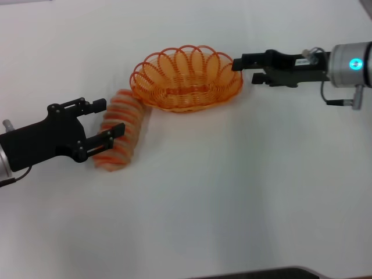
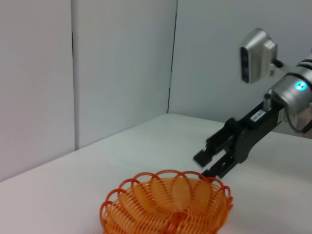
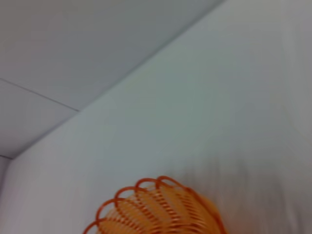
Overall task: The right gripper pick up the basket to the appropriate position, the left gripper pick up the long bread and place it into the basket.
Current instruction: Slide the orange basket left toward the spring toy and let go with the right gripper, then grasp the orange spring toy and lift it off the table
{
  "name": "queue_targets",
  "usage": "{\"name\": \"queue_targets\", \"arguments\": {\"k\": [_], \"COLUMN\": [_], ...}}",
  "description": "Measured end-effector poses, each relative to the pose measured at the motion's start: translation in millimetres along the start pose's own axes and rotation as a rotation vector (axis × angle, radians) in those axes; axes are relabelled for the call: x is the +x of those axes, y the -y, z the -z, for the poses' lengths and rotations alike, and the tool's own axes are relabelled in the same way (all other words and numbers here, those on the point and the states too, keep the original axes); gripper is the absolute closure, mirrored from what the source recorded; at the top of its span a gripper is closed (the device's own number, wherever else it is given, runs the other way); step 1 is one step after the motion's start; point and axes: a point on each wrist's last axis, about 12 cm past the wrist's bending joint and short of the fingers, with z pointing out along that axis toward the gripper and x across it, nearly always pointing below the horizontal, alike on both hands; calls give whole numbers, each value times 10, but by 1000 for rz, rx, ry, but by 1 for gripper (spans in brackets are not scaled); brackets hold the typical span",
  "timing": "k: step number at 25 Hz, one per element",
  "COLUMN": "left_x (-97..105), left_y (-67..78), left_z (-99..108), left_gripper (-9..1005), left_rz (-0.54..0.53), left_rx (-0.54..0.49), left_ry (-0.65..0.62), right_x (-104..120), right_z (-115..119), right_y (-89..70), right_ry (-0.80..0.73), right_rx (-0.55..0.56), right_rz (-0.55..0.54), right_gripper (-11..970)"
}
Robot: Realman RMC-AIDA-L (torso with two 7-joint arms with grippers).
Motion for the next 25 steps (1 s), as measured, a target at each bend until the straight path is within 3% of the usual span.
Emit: {"name": "queue_targets", "arguments": {"k": [4, 10, 17, 20, 25], "left_x": [12, 61, 83, 83, 82], "left_y": [16, 73, 161, 185, 191], "left_z": [-20, -61, -86, -88, -98], "left_gripper": [354, 354, 354, 354, 351], "left_rz": [26, 103, 192, 247, 359], "left_rx": [-16, -14, -18, -27, -14], "left_ry": [18, 48, 134, 177, 177], "right_x": [20, 96, 216, 282, 421], "right_z": [179, 497, 837, 896, 908], "right_y": [75, 228, 312, 323, 370], "right_ry": [58, 174, 324, 335, 330], "right_rx": [-53, -143, -215, -229, -216], "right_rz": [48, 191, 538, 689, 842], "right_gripper": [188, 169, 169, 170, 170]}}
